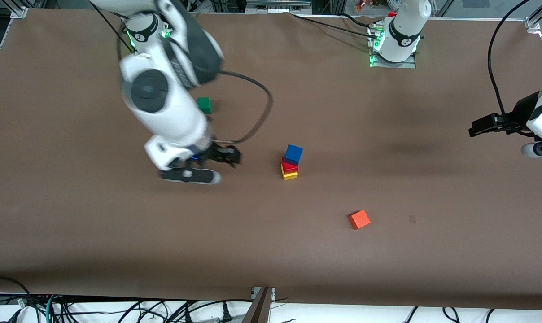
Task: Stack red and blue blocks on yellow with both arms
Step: 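Lower the blue cube onto the red cube and open the right gripper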
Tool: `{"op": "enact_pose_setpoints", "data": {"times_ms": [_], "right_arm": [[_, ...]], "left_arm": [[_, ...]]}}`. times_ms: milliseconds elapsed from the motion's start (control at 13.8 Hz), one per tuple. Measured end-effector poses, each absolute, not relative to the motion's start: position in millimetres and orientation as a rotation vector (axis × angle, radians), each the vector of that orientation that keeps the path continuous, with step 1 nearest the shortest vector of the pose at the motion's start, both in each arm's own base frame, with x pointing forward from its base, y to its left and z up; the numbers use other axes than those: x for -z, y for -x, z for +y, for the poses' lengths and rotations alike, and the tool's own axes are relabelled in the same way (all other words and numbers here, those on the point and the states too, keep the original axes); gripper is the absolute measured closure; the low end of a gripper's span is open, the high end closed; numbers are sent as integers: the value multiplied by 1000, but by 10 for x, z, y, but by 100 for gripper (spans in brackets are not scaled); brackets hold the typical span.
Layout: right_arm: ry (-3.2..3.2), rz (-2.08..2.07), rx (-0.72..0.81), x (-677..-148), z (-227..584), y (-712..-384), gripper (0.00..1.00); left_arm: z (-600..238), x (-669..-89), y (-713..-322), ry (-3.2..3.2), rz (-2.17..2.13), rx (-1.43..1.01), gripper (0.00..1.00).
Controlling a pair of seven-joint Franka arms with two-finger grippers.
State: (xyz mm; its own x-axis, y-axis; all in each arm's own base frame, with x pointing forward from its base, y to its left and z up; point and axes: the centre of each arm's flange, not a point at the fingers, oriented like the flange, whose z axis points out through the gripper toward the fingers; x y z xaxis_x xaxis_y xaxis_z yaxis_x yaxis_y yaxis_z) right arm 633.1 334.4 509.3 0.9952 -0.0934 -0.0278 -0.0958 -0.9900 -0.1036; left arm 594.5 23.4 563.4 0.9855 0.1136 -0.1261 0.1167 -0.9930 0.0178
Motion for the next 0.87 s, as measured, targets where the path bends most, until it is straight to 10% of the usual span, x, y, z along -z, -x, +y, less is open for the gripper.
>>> {"op": "enact_pose_setpoints", "data": {"times_ms": [868], "right_arm": [[3106,-110,-64,-6104,1212,-5207,0]], "left_arm": [[204,-5715,-5964,-3082,177,167,0]]}}
